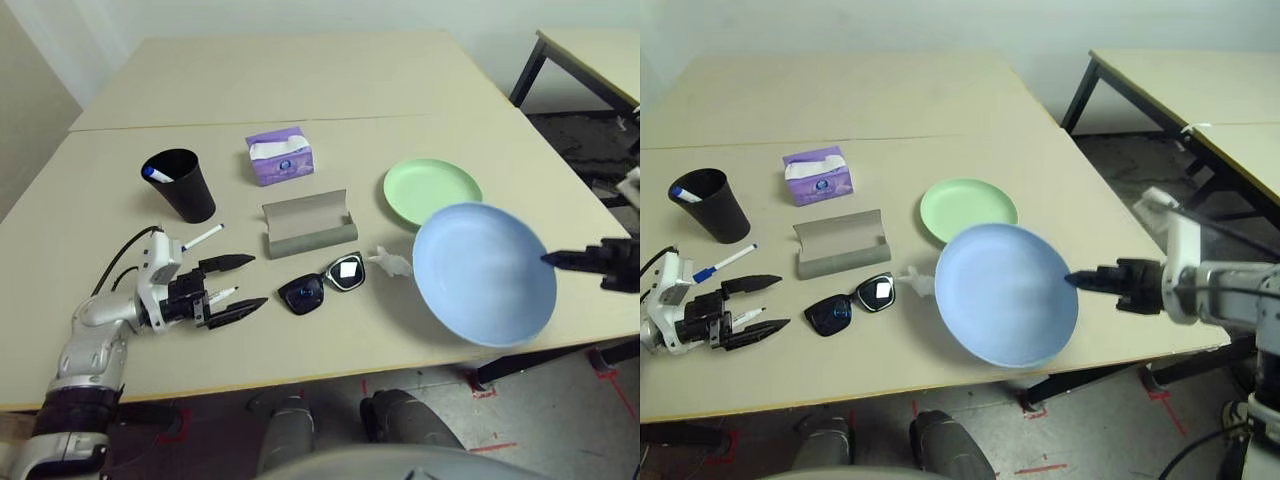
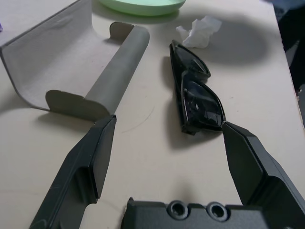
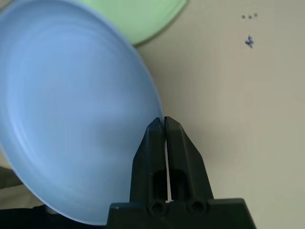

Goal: Organize and tidy the items on the table.

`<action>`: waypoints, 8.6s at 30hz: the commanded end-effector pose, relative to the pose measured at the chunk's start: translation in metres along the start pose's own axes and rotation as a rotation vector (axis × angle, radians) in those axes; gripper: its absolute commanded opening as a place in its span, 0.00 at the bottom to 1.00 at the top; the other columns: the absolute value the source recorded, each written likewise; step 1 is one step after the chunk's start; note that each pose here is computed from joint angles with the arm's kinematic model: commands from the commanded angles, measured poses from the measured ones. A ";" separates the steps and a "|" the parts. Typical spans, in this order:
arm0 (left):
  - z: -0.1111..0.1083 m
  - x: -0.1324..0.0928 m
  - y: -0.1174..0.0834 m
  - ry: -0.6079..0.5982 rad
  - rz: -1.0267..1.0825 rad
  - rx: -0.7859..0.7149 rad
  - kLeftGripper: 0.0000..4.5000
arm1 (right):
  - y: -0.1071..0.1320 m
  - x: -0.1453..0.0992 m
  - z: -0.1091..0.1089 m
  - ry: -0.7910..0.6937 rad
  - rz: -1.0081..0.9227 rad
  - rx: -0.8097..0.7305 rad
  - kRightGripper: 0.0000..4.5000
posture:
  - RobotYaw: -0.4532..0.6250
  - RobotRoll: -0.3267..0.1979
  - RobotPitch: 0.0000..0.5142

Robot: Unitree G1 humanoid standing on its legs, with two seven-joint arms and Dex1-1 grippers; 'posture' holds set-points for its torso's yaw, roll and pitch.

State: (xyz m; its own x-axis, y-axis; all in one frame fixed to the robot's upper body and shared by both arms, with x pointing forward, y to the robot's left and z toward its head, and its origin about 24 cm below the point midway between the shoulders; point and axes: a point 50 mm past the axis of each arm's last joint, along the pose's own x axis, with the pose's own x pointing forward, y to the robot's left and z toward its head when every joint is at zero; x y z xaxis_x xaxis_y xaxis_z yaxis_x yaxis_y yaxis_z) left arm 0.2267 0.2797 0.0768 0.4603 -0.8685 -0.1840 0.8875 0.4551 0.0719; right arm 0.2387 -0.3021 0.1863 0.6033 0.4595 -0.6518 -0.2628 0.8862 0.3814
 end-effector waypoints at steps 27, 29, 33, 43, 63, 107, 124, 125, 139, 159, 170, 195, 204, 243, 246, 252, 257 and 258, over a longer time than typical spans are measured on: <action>-0.012 -0.004 -0.009 -0.003 0.035 -0.002 1.00 | -0.006 0.070 0.106 -0.100 -0.130 -0.081 0.01 | 0.37 0.62 0.24; -0.010 -0.008 -0.009 -0.006 0.057 0.002 1.00 | -0.004 0.075 0.110 -0.100 -0.130 -0.098 0.01 | 0.37 0.62 0.24; -0.007 -0.017 -0.004 -0.023 0.128 0.001 1.00 | -0.003 0.085 0.113 -0.099 -0.139 -0.130 0.01 | 0.38 0.62 0.26; -0.003 -0.017 -0.015 -0.015 0.134 0.008 1.00 | -0.003 0.096 0.112 -0.109 -0.145 -0.166 0.01 | 0.41 0.62 0.29; -0.012 -0.019 -0.026 -0.004 0.127 -0.028 1.00 | -0.003 0.100 0.121 -0.210 -0.213 -0.180 0.01 | 0.41 0.62 0.30; 0.001 -0.018 -0.008 0.016 0.112 0.008 1.00 | 0.028 0.030 -0.037 -0.148 0.138 -0.545 0.99 | 0.35 0.62 0.32; 0.009 -0.026 -0.004 0.014 0.166 0.030 1.00 | 0.069 0.113 -0.058 -0.309 0.289 -0.949 0.99 | 0.38 0.62 0.28; 0.009 -0.027 -0.004 0.016 0.168 0.029 1.00 | 0.072 0.117 -0.058 -0.316 0.309 -0.947 0.99 | 0.38 0.62 0.28; 0.005 -0.030 -0.004 0.028 0.172 0.030 1.00 | 0.096 0.144 -0.053 -0.343 0.411 -0.920 0.99 | 0.38 0.62 0.26; 0.005 -0.021 -0.011 0.037 0.063 0.033 1.00 | 0.093 0.152 -0.055 -0.294 0.360 -0.897 0.99 | 0.38 0.62 0.24; 0.003 -0.020 -0.013 0.022 0.069 0.030 1.00 | 0.088 0.164 -0.047 -0.311 0.262 -0.892 0.19 | 0.39 0.62 0.24; -0.010 -0.010 -0.016 0.000 0.069 0.007 1.00 | 0.055 0.128 0.070 -0.477 -0.058 -0.753 0.01 | 0.39 0.62 0.24; -0.010 -0.010 -0.020 -0.010 0.085 0.013 1.00 | 0.021 0.142 0.064 -0.313 -0.238 -0.722 0.46 | 0.40 0.62 0.24; -0.027 -0.019 0.002 0.018 0.064 0.012 1.00 | 0.229 0.096 0.044 0.124 0.331 -1.616 0.99 | 0.32 0.62 0.21; -0.032 -0.018 0.001 0.024 0.064 0.012 1.00 | 0.235 0.108 0.051 0.185 0.298 -1.671 0.99 | 0.32 0.62 0.21; -0.030 -0.010 0.007 0.019 0.061 0.028 1.00 | 0.260 0.130 0.046 0.238 0.342 -1.708 0.99 | 0.31 0.62 0.20; -0.027 -0.006 0.010 0.011 0.059 0.036 1.00 | 0.272 0.155 0.021 0.303 0.427 -1.672 0.99 | 0.32 0.62 0.20; -0.027 -0.006 0.010 0.011 0.059 0.036 1.00 | 0.273 0.159 0.016 0.312 0.443 -1.662 0.99 | 0.32 0.62 0.20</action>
State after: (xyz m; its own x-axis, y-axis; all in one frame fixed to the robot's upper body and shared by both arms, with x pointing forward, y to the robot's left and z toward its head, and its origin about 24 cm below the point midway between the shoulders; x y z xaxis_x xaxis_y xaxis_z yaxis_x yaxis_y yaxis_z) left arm 0.2337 0.2952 0.0583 0.5202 -0.8378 -0.1658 0.8533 0.5014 0.1432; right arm 0.2760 0.0102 0.2099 0.1967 0.5000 -0.8434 -0.8856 -0.2785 -0.3716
